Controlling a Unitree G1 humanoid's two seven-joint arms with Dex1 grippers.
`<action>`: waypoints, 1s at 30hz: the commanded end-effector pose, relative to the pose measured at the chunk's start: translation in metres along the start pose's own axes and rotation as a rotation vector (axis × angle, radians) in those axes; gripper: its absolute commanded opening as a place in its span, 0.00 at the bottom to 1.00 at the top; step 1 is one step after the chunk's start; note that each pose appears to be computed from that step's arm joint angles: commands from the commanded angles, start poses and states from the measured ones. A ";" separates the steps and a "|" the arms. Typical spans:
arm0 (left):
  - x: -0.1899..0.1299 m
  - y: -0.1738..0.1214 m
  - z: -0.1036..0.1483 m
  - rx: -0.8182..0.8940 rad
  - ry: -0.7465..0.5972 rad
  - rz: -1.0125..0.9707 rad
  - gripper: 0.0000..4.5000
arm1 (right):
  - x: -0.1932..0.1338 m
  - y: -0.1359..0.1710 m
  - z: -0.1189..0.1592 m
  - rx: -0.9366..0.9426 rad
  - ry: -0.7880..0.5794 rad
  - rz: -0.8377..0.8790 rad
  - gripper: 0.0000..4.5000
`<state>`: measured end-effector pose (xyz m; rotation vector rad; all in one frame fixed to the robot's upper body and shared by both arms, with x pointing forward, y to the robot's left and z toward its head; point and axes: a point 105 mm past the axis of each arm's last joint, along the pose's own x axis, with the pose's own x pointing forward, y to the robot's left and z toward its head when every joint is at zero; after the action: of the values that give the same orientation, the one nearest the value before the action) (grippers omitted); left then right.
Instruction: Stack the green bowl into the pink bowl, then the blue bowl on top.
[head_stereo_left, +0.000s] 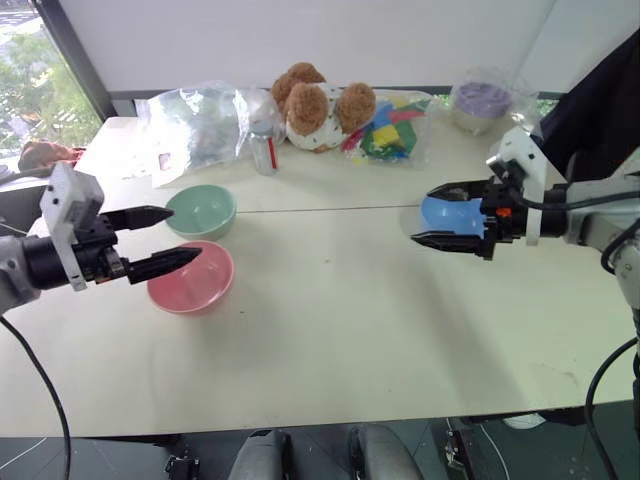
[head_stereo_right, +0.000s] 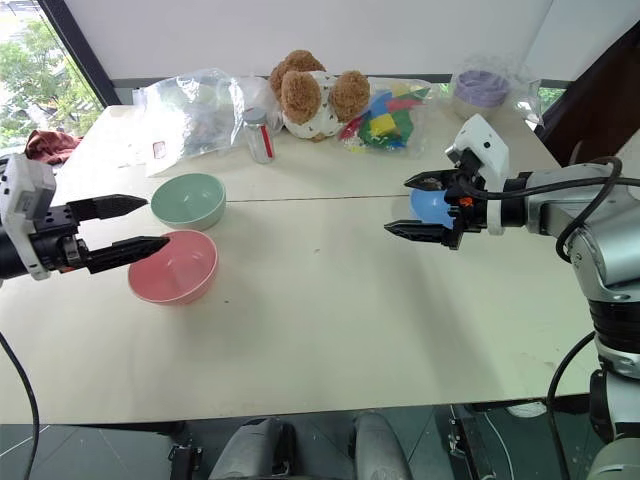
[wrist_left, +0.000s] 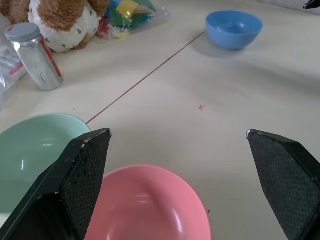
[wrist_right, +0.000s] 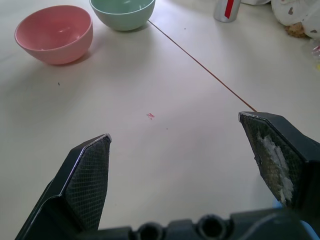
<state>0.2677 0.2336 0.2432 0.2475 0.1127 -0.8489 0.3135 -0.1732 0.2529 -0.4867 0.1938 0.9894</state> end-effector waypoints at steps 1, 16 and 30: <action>-0.008 0.001 0.011 0.048 -0.014 0.019 1.00 | -0.009 -0.003 0.013 -0.048 -0.018 -0.027 0.99; -0.007 -0.001 0.008 0.060 0.002 0.013 1.00 | -0.004 -0.002 0.012 -0.050 -0.016 -0.014 0.99; -0.015 -0.012 -0.024 0.199 0.230 -0.065 1.00 | 0.003 0.001 0.008 -0.051 -0.012 0.012 0.99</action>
<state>0.2534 0.2472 0.2181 0.4460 0.2569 -0.8629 0.3145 -0.1710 0.2474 -0.4921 0.2133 1.0042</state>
